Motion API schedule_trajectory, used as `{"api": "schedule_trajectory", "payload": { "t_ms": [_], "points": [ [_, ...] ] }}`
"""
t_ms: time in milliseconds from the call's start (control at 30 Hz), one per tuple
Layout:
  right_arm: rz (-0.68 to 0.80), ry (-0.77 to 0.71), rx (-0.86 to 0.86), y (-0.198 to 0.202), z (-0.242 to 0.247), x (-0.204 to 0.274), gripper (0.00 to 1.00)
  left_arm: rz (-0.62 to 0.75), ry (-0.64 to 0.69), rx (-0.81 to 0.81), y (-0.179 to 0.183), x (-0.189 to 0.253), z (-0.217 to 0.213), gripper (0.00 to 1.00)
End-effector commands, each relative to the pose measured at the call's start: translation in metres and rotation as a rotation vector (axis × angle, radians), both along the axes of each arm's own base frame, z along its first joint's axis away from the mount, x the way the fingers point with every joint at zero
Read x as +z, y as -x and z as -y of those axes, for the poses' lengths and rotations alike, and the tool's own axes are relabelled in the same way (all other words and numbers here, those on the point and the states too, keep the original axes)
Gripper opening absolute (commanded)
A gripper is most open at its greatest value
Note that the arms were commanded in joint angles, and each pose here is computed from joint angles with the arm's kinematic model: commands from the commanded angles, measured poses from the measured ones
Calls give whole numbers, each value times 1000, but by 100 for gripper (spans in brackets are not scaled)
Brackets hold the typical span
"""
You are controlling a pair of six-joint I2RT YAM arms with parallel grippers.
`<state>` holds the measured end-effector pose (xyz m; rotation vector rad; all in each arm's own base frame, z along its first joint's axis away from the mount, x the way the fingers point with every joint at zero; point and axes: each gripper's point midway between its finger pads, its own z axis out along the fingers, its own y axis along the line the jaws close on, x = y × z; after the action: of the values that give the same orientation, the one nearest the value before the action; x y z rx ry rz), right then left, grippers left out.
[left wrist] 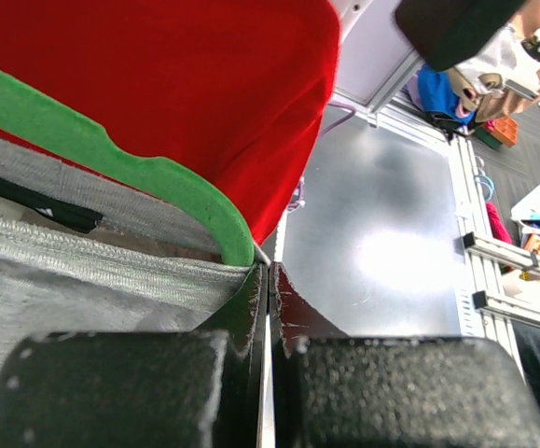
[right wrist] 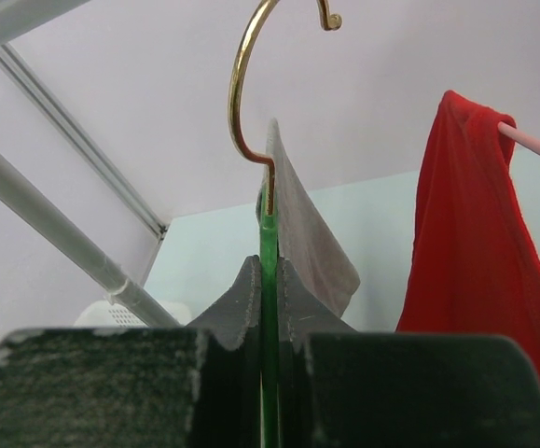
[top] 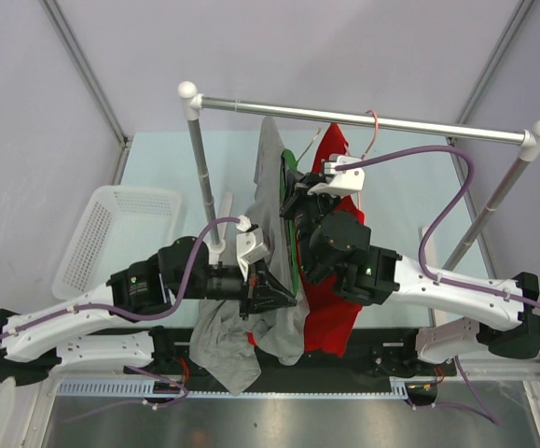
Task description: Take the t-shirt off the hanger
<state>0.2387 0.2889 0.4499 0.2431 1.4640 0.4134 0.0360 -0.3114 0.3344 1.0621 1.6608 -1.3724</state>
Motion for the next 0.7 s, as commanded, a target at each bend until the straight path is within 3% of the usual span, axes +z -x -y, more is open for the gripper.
{"api": "schedule_trajectory", "payload": {
  "t_ms": [0, 333, 667],
  "points": [
    [20, -235, -45, 2, 29, 43, 0, -56, -101, -12, 9, -32, -4, 0],
    [22, -275, -47, 4, 40, 50, 0, -78, -145, 3, 8, -55, -7, 0],
    [-9, -257, -2, 13, 49, 37, 0, -25, -201, 212, -41, -62, -19, 0]
  ]
}}
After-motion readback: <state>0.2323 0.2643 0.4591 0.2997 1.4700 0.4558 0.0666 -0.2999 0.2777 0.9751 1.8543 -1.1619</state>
